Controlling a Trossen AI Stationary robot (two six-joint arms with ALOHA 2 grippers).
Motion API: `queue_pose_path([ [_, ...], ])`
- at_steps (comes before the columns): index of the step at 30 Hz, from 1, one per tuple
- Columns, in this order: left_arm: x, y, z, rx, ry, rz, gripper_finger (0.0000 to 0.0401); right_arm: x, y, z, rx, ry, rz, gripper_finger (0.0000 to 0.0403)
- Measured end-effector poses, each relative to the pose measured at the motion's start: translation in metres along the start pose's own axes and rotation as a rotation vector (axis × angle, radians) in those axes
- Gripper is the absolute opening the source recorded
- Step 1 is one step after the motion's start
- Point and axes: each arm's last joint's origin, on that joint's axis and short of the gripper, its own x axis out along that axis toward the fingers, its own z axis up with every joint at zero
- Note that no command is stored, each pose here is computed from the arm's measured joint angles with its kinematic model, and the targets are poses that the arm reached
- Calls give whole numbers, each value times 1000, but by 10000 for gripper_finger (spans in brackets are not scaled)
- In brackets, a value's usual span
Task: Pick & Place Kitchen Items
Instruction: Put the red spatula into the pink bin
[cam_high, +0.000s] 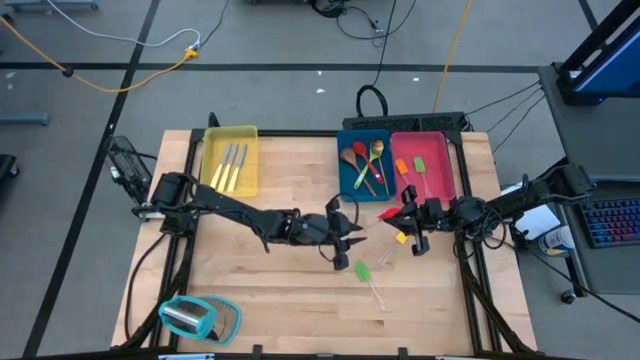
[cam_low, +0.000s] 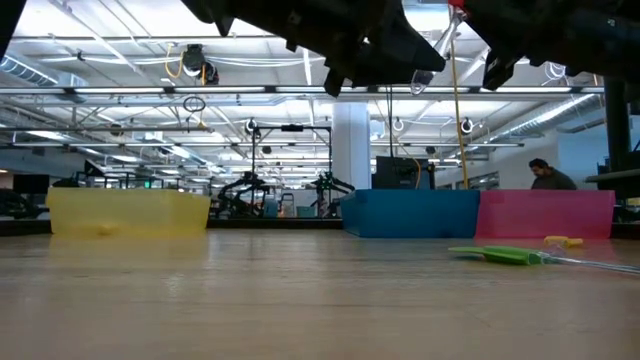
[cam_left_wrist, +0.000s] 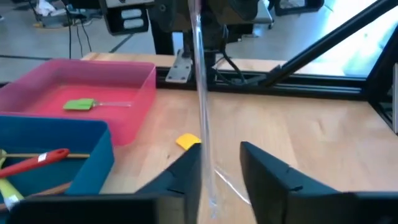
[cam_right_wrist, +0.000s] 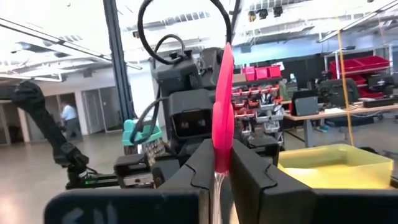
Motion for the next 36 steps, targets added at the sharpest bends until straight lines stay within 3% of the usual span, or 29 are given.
queue_pose_path([
  [5,1,6,2,-9,-17,14,28,0,-2,0,-4,-2,-6,20],
  [7,3,11,3,-32,-19,16,14,0,-2,0,-9,-4,-9,20],
  [16,3,13,9,-42,-89,16,11,2,-3,-3,-10,15,-17,22],
  [23,3,13,4,-37,-35,21,10,2,-3,-7,-11,50,-18,24],
  [36,2,11,7,-40,-46,27,11,2,-2,0,-80,-25,-9,108],
])
